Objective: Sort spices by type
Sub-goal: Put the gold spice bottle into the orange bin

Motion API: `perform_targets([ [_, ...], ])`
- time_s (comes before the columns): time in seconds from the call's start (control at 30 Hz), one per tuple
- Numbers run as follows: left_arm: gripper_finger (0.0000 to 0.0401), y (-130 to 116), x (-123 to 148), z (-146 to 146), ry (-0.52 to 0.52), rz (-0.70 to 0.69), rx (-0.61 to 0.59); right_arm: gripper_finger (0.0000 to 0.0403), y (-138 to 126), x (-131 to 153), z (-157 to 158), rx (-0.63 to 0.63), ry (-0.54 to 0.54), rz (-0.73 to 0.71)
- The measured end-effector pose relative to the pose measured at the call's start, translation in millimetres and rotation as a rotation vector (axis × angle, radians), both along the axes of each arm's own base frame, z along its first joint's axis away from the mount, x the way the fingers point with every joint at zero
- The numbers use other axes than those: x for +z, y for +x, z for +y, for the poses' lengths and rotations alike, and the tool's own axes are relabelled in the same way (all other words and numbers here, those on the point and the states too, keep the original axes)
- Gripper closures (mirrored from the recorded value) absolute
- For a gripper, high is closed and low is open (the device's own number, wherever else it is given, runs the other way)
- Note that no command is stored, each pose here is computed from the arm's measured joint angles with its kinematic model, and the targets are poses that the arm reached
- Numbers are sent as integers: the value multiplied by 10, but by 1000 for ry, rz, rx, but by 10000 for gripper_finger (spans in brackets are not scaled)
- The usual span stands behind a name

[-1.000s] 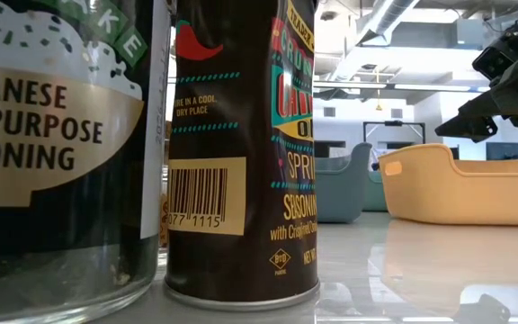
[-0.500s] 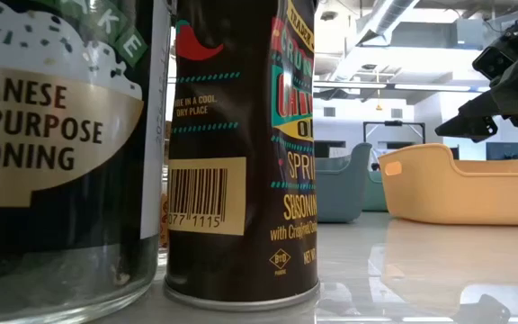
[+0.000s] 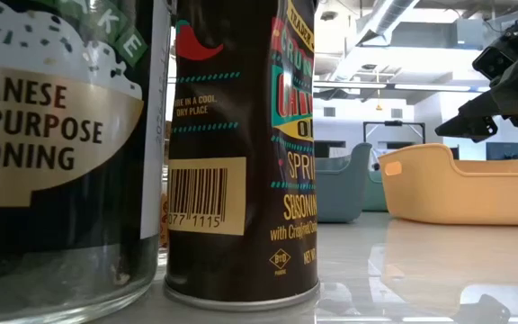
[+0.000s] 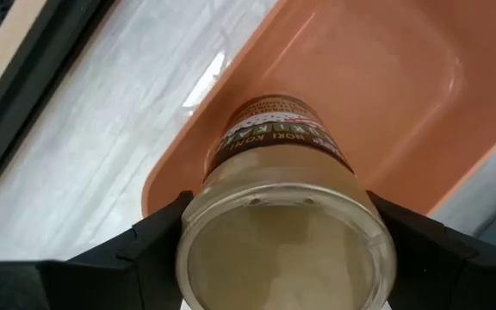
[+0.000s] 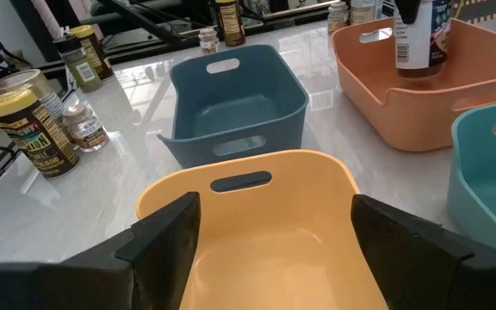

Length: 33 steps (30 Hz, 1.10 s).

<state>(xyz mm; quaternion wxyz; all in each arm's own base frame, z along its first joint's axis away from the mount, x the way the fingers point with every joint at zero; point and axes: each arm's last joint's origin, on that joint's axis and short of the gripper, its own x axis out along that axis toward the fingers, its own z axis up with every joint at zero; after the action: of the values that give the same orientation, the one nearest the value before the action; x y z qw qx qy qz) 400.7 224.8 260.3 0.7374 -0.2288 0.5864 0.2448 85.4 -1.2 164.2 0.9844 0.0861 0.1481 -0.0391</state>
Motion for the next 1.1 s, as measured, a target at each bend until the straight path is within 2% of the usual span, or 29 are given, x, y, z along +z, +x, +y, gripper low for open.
perform_targets([
  [0.4, 108, 0, -187, -1, -12, 21, 12, 74, 0, 0, 0, 0, 0, 0],
  [0.8, 107, 0, -191, 10, 30, 41, 20, 74, 0, 0, 0, 0, 0, 0],
  [1.1, 54, 5, -194, 14, 39, 44, -13, 74, 0, 0, 0, 0, 0, 0],
])
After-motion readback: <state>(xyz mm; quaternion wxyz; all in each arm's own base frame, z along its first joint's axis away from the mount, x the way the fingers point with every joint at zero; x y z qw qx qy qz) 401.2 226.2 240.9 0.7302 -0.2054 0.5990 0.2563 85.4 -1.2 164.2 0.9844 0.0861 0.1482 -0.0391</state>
